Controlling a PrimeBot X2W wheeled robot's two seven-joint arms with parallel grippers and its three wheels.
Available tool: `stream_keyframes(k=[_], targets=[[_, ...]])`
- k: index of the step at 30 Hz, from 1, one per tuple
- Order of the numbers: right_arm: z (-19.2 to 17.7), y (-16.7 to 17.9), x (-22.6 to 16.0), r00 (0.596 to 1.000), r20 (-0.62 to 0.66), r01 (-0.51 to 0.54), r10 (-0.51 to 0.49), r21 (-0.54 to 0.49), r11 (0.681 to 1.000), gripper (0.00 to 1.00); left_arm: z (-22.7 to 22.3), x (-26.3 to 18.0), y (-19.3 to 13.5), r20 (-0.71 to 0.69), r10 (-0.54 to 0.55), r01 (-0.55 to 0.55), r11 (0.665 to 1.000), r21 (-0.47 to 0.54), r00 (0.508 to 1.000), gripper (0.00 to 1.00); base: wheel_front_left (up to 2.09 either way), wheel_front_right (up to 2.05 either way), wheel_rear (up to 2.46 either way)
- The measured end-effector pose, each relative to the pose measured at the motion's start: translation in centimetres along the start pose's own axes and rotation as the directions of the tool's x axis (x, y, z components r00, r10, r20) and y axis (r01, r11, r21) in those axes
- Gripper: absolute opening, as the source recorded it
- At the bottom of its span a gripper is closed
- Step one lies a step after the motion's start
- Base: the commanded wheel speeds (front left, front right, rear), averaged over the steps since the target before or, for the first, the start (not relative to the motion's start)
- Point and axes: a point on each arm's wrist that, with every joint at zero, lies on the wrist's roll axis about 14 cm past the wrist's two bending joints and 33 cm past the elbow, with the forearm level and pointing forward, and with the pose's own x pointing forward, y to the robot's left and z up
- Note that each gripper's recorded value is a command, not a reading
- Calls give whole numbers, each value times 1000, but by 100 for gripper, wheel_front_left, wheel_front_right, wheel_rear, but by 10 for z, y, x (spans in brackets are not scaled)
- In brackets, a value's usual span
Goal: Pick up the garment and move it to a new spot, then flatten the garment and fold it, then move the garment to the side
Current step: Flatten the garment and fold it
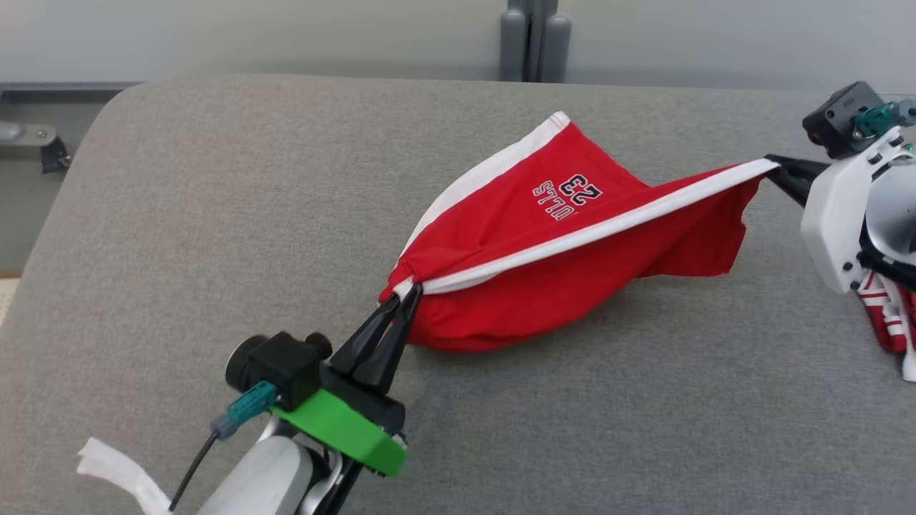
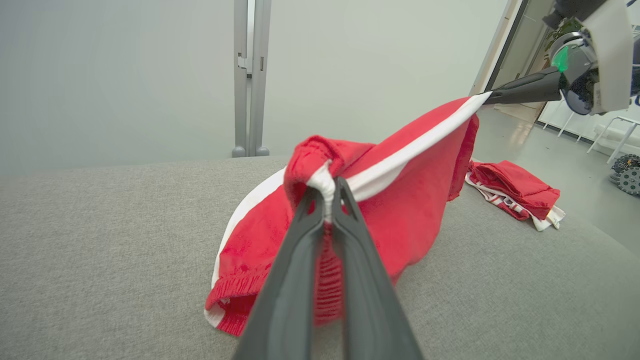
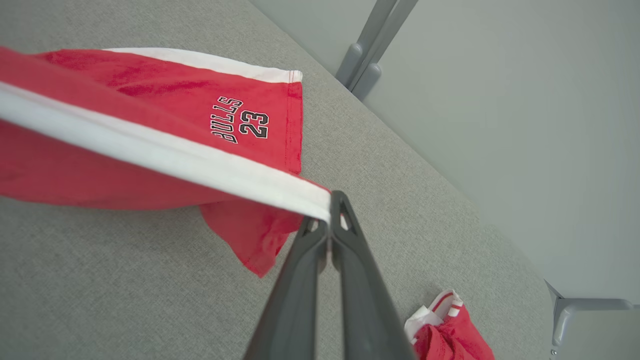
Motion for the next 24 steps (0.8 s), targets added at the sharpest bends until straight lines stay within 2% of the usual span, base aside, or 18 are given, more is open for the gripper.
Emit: stream_keyframes(k=[7, 12, 24], targets=[[25, -5, 54, 999, -35, -28, 25, -94, 995, 0, 6, 20, 4, 27, 18, -18, 999, -28, 999, 0, 0, 0, 0], [26, 3, 91, 994, -96, -73, 57, -180, 981, 0, -5, 24, 16, 0, 63, -63, 997, -47, 998, 0, 0, 0, 0], [19, 11, 169, 984, -154, -125, 94, -210, 970, 0, -24, 30, 38, -46, 141, -145, 987, -74, 989, 0, 0, 0, 0]])
